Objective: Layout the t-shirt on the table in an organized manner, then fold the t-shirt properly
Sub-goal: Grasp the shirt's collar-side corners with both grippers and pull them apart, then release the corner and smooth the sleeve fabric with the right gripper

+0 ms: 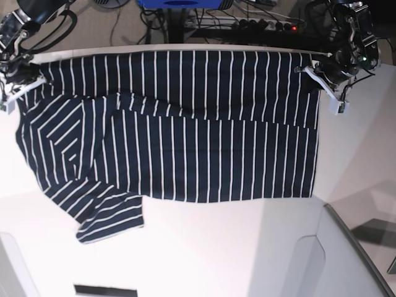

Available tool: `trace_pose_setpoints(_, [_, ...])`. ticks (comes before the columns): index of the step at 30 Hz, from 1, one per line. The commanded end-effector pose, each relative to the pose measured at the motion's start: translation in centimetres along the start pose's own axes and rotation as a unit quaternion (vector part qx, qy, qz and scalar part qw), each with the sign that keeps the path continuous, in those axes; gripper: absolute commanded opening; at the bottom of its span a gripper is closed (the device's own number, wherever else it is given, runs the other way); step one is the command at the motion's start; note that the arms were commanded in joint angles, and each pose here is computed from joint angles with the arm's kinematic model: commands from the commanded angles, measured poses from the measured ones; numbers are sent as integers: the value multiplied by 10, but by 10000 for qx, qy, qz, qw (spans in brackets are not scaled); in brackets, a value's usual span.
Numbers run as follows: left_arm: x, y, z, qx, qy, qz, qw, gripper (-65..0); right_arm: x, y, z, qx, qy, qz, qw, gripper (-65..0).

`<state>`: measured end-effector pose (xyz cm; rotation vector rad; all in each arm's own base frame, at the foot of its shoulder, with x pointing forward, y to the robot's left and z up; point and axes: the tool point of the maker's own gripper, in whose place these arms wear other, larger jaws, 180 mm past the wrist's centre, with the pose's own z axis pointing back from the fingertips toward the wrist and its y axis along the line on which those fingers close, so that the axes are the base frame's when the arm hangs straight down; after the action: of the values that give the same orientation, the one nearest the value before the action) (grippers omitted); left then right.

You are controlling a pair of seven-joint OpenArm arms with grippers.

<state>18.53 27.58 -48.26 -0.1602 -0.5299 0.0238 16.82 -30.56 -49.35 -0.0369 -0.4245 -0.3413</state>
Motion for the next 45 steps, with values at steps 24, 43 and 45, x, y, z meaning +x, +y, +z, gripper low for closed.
trace_pose_setpoints(24, [94,8,57,619,-935,-709,9912,-650,173,-17,19,20,-1363,38,9907,-489])
trace_pose_setpoints(43, [62,13,47,565,-565,-478,9957,-650,203,21,-56,1221,-1571,-349,9794,-212])
trace_pose_setpoints(45, [62,13,47,565,-565,-478,9957,-650,198,11,-59,980,-1541,-469,9821,-212])
